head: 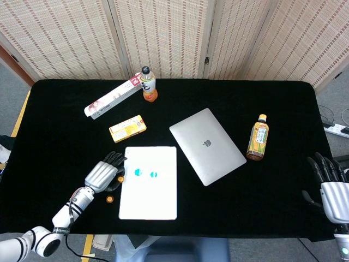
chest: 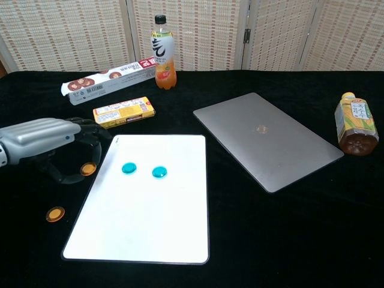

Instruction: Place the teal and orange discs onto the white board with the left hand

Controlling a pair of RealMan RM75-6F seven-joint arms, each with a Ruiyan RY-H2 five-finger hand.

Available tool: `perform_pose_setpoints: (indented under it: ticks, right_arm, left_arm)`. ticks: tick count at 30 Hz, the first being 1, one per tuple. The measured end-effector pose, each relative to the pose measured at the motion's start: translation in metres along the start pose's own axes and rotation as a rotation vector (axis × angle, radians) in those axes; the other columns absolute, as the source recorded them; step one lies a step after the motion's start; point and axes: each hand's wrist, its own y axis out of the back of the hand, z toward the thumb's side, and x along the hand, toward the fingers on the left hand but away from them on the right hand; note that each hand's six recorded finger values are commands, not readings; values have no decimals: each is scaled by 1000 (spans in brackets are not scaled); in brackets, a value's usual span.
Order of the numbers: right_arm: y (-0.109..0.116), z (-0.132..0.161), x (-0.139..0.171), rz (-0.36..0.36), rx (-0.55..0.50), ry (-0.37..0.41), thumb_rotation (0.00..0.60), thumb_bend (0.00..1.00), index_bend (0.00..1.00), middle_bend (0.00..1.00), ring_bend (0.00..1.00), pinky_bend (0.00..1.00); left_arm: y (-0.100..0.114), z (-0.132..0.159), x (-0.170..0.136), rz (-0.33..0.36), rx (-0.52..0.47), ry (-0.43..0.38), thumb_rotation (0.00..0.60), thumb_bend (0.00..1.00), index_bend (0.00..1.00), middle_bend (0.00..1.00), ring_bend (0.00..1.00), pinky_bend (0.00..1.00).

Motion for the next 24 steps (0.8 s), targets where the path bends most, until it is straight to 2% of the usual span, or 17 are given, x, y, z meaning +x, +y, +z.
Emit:
perform_pose_setpoints:
  ticks: [10, 24]
  right_arm:
    - [-1, -2, 0, 4, -4, -2, 600, 322, 0, 0, 0, 0]
    - [0, -5, 2, -1, -6, -7, 600, 322, 0, 0, 0, 0]
  left_arm:
    - [-10, 35, -2, -46, 48, -91, 600, 399, 482, 155, 36, 0]
    - [-13, 53, 4, -54, 55, -121, 600, 399, 479, 155, 30, 0]
